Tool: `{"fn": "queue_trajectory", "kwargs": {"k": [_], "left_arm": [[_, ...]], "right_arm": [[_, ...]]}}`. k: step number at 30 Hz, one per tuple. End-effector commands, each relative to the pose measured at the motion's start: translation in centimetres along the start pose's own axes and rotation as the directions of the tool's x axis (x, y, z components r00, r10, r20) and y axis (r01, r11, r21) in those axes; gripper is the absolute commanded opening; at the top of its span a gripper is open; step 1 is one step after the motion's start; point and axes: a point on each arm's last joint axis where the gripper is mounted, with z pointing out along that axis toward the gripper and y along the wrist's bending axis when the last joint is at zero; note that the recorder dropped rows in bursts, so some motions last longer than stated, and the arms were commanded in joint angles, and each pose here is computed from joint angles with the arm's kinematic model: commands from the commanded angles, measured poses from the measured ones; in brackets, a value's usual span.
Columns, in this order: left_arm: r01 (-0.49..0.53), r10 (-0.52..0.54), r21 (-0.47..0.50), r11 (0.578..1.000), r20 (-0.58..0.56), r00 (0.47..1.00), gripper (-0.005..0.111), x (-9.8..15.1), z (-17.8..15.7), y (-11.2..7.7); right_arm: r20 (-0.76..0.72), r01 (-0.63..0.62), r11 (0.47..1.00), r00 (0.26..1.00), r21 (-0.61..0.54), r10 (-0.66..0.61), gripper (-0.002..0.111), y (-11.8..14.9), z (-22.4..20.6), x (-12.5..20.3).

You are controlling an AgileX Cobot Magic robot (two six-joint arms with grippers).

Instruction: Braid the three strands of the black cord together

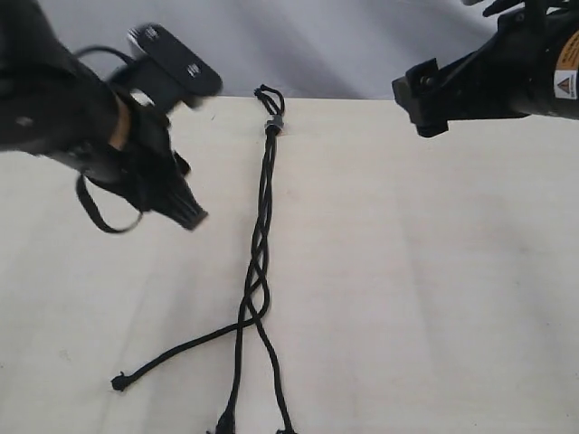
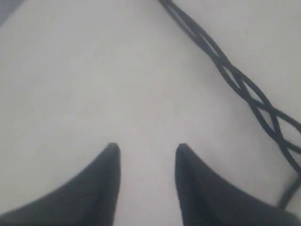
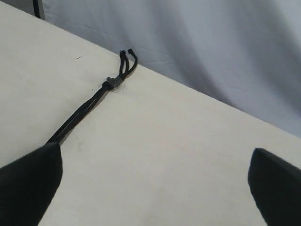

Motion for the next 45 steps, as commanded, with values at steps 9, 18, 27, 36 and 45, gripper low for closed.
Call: {"fn": "queue_trajectory", "kwargs": {"k": [9,18,27,36,45], "left_arm": [[0.299,-0.273,-0.098,0.949,0.217,0.937,0.0,4.4,-1.0,7.7],[0.355,-0.326,-0.122,0.927,0.208,0.922,0.0,5.1,-0.9,8.9],[0.36,-0.331,-0.119,0.926,0.205,0.921,0.0,5.1,-0.8,8.8],[0.372,-0.346,-0.105,0.922,0.206,0.915,0.0,5.1,-0.8,8.7],[0.376,-0.35,-0.103,0.921,0.206,0.914,0.0,5.1,-0.8,8.7]], "right_arm": [[-0.136,0.143,0.912,0.968,-0.383,-0.209,0.103,13.1,-2.7,1.4],[-0.283,0.205,0.833,0.876,-0.513,-0.39,0.103,21.2,0.1,5.3],[-0.424,0.188,0.831,0.789,-0.524,-0.445,0.103,24.6,3.0,8.6],[-0.51,0.081,0.849,0.768,-0.523,-0.387,0.103,26.0,4.3,10.9],[-0.549,0.097,0.849,0.723,-0.519,-0.419,0.103,26.6,5.5,13.0]]}}
